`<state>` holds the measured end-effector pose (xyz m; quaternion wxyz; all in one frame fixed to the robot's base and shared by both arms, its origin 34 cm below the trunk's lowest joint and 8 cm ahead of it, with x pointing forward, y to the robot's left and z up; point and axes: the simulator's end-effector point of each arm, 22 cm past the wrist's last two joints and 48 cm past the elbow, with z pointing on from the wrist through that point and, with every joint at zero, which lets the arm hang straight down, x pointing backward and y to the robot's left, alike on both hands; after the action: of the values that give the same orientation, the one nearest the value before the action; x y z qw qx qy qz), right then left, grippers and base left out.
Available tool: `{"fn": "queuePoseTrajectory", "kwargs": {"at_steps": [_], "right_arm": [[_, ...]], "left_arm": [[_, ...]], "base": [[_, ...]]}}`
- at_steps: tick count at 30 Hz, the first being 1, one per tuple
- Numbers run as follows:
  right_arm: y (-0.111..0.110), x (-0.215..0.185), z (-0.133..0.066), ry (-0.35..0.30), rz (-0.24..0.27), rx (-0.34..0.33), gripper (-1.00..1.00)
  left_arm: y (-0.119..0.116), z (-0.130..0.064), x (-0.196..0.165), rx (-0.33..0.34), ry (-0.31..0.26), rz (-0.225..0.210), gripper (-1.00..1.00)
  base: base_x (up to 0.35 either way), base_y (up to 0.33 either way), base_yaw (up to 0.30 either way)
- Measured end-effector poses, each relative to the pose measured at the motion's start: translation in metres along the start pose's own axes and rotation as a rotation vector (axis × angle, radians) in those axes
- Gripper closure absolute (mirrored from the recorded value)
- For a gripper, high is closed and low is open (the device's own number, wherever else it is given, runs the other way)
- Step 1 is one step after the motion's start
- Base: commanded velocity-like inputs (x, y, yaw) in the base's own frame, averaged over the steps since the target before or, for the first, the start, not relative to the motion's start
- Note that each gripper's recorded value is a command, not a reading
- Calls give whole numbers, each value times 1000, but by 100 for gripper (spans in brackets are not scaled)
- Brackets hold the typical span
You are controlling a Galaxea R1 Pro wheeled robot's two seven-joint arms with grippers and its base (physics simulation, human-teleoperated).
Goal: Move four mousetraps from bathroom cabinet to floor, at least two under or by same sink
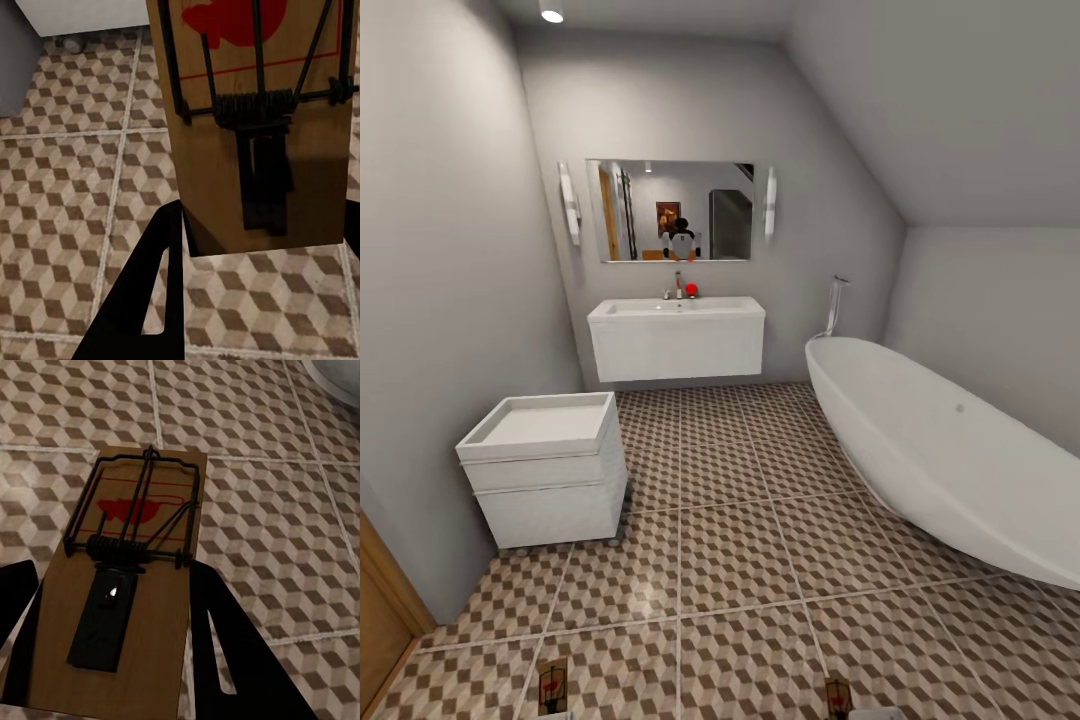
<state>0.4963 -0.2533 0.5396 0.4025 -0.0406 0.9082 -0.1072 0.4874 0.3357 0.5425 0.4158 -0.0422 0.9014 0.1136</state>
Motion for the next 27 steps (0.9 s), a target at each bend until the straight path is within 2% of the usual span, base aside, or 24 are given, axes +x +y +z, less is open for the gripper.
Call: {"fn": "queuePoseTrajectory", "kwargs": {"at_steps": [27], "right_arm": [[0, 0, 0, 0, 0, 0, 100]], "left_arm": [[0, 0, 0, 0, 1, 0, 100]], "base": [[0, 0, 0]]}}
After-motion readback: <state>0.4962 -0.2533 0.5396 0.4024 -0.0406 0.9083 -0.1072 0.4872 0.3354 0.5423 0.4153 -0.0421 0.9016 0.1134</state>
